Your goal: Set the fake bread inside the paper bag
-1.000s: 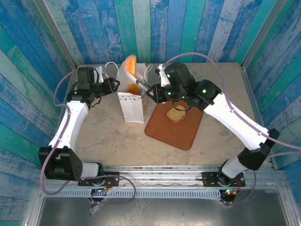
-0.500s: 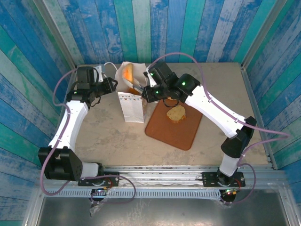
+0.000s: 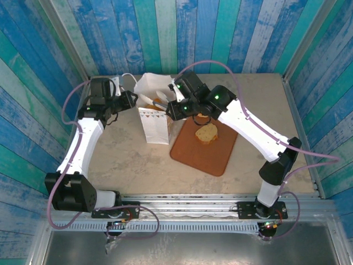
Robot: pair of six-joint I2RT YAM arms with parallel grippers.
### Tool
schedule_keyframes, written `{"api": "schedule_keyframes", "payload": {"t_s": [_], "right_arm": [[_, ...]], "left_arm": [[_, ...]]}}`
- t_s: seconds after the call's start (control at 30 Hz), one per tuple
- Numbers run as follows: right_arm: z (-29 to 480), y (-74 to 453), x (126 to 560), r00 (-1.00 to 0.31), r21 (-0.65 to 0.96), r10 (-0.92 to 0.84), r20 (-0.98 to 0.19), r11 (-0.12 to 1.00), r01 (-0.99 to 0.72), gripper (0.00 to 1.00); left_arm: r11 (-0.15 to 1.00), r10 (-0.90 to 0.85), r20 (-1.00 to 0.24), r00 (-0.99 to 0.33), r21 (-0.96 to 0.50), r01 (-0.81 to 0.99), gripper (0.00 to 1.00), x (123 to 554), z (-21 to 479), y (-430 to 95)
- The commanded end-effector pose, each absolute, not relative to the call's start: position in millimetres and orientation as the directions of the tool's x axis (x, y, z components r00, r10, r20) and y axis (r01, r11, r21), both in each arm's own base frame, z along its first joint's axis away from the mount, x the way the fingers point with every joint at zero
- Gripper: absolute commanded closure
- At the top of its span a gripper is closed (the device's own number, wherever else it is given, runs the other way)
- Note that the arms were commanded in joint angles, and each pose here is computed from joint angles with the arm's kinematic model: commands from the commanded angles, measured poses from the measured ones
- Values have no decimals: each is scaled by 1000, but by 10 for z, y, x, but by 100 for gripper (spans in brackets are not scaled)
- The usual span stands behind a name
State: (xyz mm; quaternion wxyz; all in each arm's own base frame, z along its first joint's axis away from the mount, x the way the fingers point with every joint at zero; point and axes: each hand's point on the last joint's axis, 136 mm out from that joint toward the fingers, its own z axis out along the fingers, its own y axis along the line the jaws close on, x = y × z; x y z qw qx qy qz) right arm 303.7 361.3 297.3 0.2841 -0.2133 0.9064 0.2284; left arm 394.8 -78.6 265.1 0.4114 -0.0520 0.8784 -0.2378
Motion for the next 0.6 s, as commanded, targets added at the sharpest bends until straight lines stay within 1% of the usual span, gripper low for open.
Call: {"api": "schedule_keyframes", "payload": {"t_s": [0.0, 0.27, 0.43, 0.5, 0.57], "right_arm": [[3258, 3489, 3016, -712, 278, -232, -663, 806, -522, 55], [3452, 3322, 2939, -691, 272, -202, -694, 815, -512, 56], [3642, 3231, 2852, -664, 282, -182, -725, 801, -528, 56], [3753, 3198, 2791, -640, 288, -177, -747, 782, -553, 56], [3846, 3146, 2731, -614, 286, -171, -770, 768, -573, 56]], "left_arm": [[884, -282, -728, -625, -450, 125, 56, 3935, 2834, -772], [884, -284, -728, -623, -451, 124, 55, 3904, 2847, -768], [875, -289, -733, -615, -464, 142, 46, 3858, 2932, -797], [871, -291, -741, -605, -467, 152, 40, 3834, 2999, -805], [869, -292, -740, -606, -470, 154, 37, 3826, 3007, -810]]}}
